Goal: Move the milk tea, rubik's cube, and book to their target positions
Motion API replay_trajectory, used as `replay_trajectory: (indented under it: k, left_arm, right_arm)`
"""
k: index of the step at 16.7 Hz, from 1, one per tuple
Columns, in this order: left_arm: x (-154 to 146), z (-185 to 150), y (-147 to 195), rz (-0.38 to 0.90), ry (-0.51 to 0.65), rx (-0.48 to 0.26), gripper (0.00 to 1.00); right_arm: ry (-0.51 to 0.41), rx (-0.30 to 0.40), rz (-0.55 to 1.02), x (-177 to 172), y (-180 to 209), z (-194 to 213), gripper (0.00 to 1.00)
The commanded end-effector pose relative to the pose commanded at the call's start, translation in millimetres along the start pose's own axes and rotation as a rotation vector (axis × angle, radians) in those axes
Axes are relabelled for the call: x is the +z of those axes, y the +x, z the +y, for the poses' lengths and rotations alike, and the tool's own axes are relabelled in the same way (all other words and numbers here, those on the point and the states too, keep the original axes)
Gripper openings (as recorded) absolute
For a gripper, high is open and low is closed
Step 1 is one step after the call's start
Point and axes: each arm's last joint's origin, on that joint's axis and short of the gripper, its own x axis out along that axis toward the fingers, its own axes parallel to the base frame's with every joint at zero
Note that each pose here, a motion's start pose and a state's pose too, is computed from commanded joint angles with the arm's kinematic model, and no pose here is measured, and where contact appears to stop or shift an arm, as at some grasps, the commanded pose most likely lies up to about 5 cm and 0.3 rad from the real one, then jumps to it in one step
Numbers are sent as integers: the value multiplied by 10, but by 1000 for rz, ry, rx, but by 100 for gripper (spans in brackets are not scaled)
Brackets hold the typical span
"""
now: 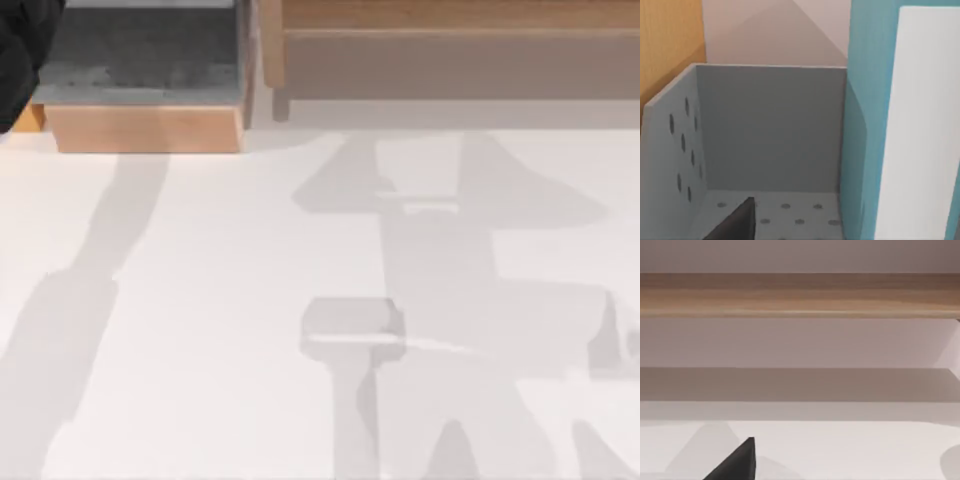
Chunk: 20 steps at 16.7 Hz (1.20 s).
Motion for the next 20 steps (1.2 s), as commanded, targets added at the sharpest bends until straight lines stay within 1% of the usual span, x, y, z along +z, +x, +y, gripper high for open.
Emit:
replay_trajectory:
  k: [2,5,11,17,20]
  left_arm:
    - [-153,-86,239,4,1,0,100]
    - [-283,-159,419,2,0,0,100]
    - [-300,-143,436,5,1,3,100]
    - [-296,-165,682,2,0,0,100]
    - [-295,-165,734,2,0,0,100]
  right_arm:
    - [0,0,0,0,0,0,100]
    - [0,0,0,0,0,0,100]
    - [0,0,0,0,0,0,100]
    - [0,0,0,0,0,0,100]
    - [0,0,0,0,0,0,100]
